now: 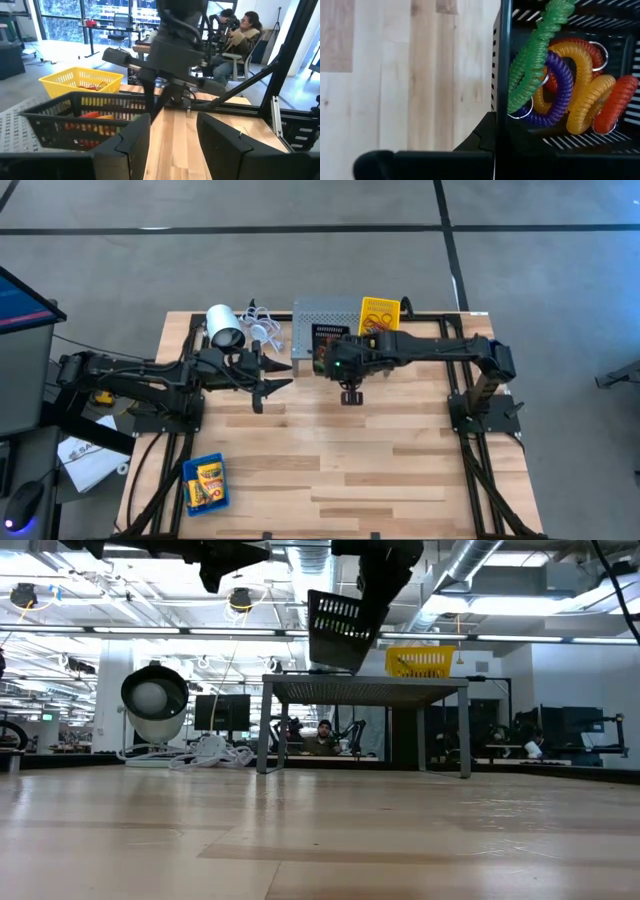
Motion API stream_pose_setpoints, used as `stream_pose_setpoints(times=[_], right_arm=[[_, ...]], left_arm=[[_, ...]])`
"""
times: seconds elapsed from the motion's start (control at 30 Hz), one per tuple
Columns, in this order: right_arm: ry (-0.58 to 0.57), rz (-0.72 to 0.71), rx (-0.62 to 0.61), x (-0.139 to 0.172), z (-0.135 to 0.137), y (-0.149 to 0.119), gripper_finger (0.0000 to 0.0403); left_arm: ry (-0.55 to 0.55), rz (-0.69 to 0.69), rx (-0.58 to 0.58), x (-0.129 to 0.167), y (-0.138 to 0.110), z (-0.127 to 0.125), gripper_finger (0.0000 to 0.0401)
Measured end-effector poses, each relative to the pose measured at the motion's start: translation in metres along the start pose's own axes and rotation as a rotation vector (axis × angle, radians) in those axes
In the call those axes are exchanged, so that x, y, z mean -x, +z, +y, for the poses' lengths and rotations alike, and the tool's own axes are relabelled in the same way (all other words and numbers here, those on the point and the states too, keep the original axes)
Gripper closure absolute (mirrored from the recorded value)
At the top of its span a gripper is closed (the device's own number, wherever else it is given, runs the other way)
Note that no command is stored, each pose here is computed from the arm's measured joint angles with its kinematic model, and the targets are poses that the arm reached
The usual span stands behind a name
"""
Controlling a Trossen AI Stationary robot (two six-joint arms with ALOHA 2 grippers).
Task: Pick & Place Office Desk Supplies
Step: Put the black basket filled with spring rubber band on the shelf
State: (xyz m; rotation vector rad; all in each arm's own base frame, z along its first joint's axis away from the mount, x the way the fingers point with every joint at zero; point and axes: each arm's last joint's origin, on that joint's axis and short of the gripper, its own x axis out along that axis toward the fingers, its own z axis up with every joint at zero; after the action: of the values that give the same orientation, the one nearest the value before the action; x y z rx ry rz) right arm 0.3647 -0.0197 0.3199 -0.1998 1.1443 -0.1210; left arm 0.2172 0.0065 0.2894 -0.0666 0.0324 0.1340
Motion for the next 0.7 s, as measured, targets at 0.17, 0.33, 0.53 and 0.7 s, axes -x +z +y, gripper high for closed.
stream_pose_setpoints(times=[0.17,0.33,0.53,0.7], right_arm=[[-0.020,0.005,-0.013,-0.004,-0.018,-0.002,0.0403],[-0.020,-0.011,-0.026,-0.006,-0.034,-0.003,0.0403],[-0.010,-0.019,-0.028,-0.009,-0.051,-0.007,0.0403],[-0.024,-0.024,-0.036,-0.010,-0.063,-0.009,0.0403]], left_arm=[[0.000,0.000,-0.002,0.000,0.000,0.000,0.0242],[0.008,-0.001,-0.012,0.000,0.000,0.000,0.0242],[0.010,-0.001,-0.012,0.000,0.000,0.000,0.0242],[0.012,-0.001,-0.013,0.000,0.000,0.000,0.0242]])
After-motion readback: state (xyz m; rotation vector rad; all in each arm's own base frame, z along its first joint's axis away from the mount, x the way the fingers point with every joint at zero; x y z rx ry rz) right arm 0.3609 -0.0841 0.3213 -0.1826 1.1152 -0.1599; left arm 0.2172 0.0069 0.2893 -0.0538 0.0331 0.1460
